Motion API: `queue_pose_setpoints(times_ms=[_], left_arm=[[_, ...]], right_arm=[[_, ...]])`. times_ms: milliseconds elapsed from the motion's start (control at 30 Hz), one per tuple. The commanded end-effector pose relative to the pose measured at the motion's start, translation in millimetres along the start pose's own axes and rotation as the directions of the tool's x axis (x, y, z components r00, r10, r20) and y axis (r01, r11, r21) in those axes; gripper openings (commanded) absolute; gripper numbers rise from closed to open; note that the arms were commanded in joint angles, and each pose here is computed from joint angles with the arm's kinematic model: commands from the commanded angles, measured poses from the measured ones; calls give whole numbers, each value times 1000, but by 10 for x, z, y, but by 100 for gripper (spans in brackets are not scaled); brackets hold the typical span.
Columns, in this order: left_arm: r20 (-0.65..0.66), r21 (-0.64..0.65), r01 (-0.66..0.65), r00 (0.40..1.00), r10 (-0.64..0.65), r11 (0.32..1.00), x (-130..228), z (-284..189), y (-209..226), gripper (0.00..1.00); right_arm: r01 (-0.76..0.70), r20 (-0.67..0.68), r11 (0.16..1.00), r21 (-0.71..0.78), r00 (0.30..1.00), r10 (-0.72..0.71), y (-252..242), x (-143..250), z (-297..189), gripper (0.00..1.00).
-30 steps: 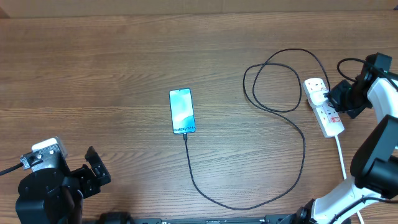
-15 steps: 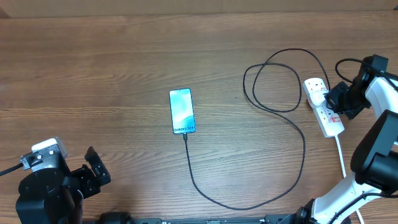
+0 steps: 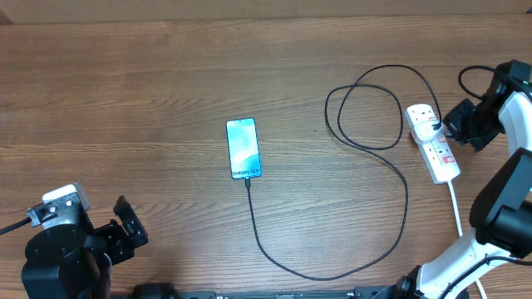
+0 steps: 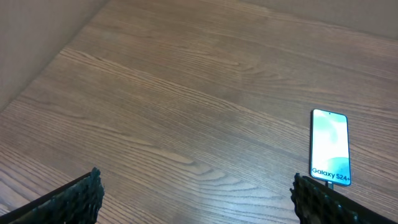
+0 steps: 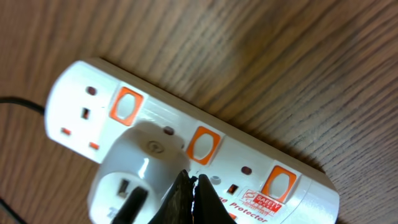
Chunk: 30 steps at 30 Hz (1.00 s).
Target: Plug charger to phone and switch on socket
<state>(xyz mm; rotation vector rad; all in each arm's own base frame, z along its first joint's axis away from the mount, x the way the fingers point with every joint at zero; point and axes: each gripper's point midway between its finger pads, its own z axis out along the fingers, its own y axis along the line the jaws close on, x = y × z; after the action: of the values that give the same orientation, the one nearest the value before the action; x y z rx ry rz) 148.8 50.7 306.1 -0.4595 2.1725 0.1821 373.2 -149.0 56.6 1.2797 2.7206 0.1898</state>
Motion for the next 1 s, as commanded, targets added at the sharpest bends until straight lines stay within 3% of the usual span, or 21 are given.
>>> queue_pose_setpoints(times_ms=[0, 767, 967], left_arm=[[6, -10, 9, 1000, -9, 1000, 5, 4, 19, 100], [6, -10, 9, 1000, -9, 1000, 5, 4, 19, 100], [6, -10, 9, 1000, -9, 1000, 5, 4, 19, 100]], right_arm=[[-1, -46, 1000, 19, 999, 2, -51, 12, 148, 4], [-2, -81, 1000, -24, 997, 0, 21, 52, 236, 4], [-6, -164, 1000, 1, 986, 6, -27, 191, 452, 4]])
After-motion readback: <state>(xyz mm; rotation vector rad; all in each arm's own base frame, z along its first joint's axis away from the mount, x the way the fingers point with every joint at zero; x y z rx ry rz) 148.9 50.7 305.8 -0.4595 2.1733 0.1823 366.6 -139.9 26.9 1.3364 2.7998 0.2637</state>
